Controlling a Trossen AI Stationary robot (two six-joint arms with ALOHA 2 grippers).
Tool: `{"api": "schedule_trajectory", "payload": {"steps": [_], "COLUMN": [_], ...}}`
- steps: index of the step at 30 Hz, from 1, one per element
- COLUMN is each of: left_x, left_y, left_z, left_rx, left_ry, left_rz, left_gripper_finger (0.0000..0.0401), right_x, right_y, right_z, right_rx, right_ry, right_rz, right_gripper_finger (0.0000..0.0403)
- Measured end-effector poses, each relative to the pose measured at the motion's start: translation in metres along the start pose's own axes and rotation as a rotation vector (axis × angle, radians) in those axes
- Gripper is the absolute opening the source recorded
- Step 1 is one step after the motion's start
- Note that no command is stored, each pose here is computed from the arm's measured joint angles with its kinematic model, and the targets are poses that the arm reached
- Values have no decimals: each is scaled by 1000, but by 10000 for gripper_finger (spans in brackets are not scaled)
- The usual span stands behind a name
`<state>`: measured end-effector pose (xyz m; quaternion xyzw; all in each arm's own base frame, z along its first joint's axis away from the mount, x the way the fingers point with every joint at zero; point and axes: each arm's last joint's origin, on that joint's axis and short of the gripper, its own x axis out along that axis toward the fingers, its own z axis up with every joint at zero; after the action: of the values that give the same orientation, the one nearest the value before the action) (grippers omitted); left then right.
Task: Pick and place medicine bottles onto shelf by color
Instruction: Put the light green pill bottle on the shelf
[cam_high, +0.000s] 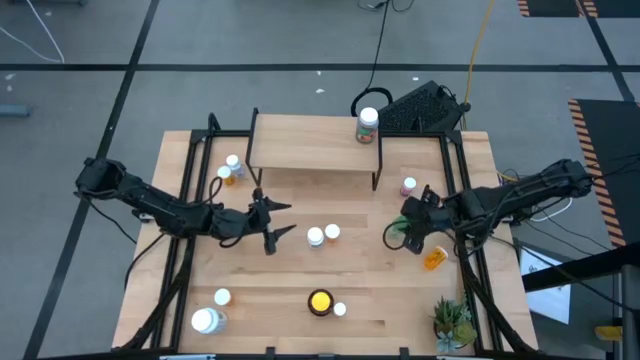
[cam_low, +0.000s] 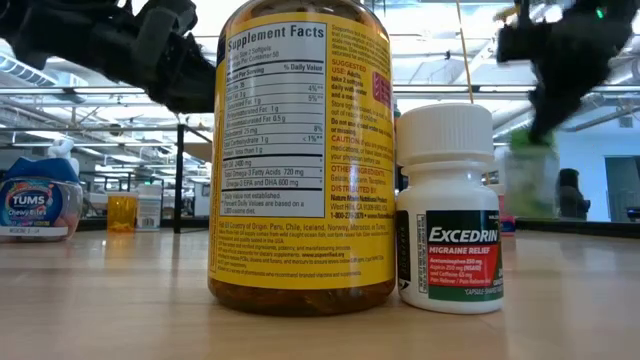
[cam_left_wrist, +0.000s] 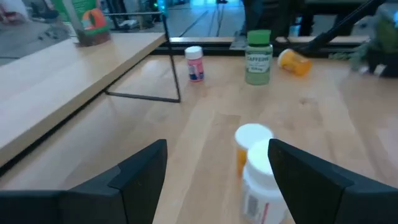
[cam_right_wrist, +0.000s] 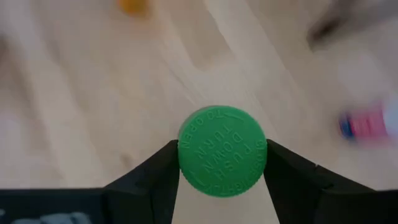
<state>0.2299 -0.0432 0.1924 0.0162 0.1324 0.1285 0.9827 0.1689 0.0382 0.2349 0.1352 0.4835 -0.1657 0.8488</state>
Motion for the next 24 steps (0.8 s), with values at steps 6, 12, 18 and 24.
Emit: {"api": "schedule_trajectory", "payload": {"steps": [6,12,18,24], "left_x": [18,60,93,116], "left_y": [-5,-25,-30,-32], "left_z": [24,49,65,65], "left_rx": [-37,59,107,121], "left_ry": [-26,-14,75,144], "left_rz": [-104,-184,-250,-386], "left_gripper_finger": [285,285,287,308], "right_x": [-21,-21,-10,-4], "right_y": [25,47,65,76], "right_z": [39,69,89,102], "right_rx": [-286,-532,-710,-830], "right_ry": [-225,-302,-325,-413], "right_rz": [188,179,146,137], "right_gripper_finger": [191,191,191,200]}}
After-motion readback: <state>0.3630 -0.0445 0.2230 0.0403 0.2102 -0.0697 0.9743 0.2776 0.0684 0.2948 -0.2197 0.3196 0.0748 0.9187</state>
